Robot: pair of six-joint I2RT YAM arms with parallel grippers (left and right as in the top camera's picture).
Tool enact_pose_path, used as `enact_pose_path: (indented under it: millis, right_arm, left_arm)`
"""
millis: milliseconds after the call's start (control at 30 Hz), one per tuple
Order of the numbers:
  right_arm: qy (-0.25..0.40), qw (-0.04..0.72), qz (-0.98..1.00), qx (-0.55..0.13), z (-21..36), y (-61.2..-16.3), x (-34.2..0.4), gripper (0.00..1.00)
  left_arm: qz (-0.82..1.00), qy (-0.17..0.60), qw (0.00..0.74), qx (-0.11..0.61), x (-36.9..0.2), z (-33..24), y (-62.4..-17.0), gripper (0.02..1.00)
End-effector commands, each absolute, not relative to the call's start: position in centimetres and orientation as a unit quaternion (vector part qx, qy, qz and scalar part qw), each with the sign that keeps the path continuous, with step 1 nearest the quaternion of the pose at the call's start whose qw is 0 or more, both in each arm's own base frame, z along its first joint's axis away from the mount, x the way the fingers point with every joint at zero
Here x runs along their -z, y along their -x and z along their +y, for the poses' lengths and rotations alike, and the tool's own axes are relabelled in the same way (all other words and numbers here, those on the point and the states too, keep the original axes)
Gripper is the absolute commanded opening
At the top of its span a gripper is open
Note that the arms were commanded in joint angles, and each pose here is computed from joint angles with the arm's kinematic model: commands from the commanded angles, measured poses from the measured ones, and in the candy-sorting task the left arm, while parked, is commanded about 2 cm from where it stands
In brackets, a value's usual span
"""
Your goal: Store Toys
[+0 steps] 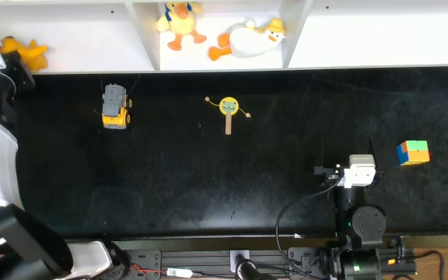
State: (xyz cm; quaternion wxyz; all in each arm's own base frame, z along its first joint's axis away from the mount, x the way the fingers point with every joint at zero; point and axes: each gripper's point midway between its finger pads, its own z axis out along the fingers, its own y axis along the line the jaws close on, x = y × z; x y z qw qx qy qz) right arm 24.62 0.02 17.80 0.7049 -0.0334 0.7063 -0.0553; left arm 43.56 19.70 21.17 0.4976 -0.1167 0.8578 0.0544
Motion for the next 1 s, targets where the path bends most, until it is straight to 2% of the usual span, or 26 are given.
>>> enact_pose_path:
  millis: [33,333,933,967,1000]
  right_arm:
    - [0.038,0.705,0.706,0.052,0.2,-24.7,-17.4,0.996]
    - [0.038,0.705,0.706,0.052,0.2,-24.7,-17.4,0.993]
    - [0.038,0.705,0.706,0.052,0.2,-24.7,-17.4,0.996]
    - [0.038,0.705,0.706,0.052,0.2,-24.7,-17.4,0.996]
    - [0.038,0.705,0.706,0.052,0.2,-24.7,-17.4,0.996]
  left_arm:
    - [0.853,0.121,0.504,-0.058,-21.8,20.1,-44.2,0.207]
    - [0.858,0.129,0.496,-0.043,-19.9,20.2,-45.1,0.211]
    - [0.856,0.114,0.503,-0.038,-18.7,19.4,-46.9,0.240]
    - [0.856,0.114,0.503,-0.038,-18.7,19.4,-46.9,0.314]
    - [0.855,0.114,0.504,-0.038,-18.8,19.4,-46.9,0.452]
